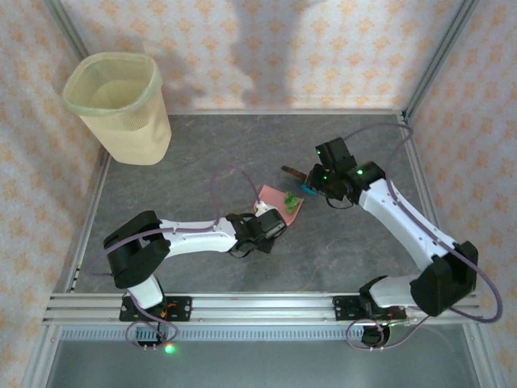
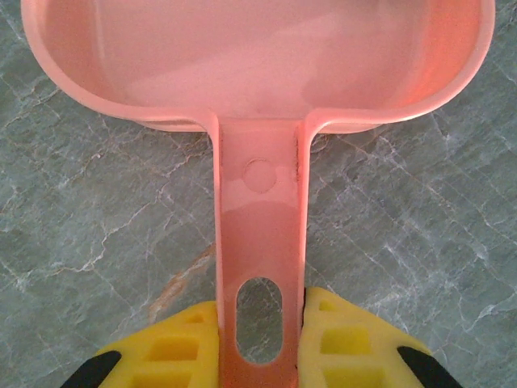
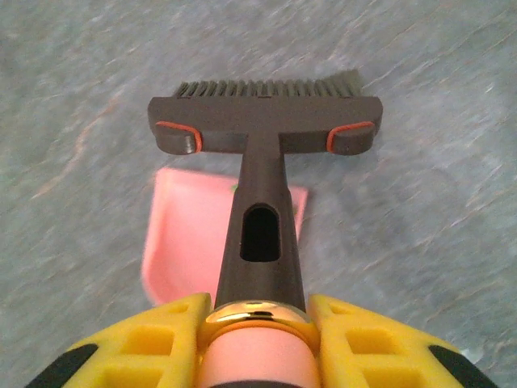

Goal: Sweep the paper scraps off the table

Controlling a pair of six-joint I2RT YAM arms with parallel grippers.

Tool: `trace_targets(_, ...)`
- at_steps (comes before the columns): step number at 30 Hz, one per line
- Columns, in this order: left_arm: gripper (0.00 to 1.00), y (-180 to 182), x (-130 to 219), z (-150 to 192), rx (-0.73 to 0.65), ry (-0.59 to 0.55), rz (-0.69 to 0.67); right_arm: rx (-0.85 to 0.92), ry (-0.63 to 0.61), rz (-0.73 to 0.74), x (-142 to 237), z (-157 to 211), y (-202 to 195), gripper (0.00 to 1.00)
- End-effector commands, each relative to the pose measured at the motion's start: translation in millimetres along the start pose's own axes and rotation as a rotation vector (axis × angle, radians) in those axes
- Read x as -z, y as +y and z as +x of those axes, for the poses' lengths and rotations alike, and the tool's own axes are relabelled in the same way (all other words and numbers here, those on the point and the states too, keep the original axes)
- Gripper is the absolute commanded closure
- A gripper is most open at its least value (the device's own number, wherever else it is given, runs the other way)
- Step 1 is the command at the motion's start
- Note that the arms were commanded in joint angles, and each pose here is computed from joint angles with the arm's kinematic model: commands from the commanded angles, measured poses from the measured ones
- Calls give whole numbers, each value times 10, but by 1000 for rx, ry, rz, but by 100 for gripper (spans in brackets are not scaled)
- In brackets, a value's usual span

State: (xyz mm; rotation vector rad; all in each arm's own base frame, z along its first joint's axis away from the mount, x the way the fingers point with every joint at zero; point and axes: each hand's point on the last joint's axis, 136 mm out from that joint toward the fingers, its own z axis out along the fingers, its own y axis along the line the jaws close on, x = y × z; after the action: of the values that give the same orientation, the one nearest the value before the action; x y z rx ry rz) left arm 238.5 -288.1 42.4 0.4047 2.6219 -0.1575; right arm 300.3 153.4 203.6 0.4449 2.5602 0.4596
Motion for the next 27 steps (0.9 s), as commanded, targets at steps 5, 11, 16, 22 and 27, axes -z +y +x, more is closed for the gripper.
trace_targets(5, 100, 35, -13, 81, -26, 33, -21, -63, -192, -112, 706, -194, -18, 100)
trace_targets(11, 100, 37, -7, 90, -28, 32, -24, 48, -332, 108, 753, -452, -358, 100)
trace_targets(16, 100, 23, -10, 98, -32, 35, -21, 148, -258, 293, 531, -453, -552, 100)
trace_targets(22, 100, 9, -20, 105, -43, 54, -26, 205, -110, 371, 334, -242, -675, 100)
trace_targets(27, 100, 16, 82, 137, -73, 86, -42, 224, -55, 391, 251, -92, -781, 100)
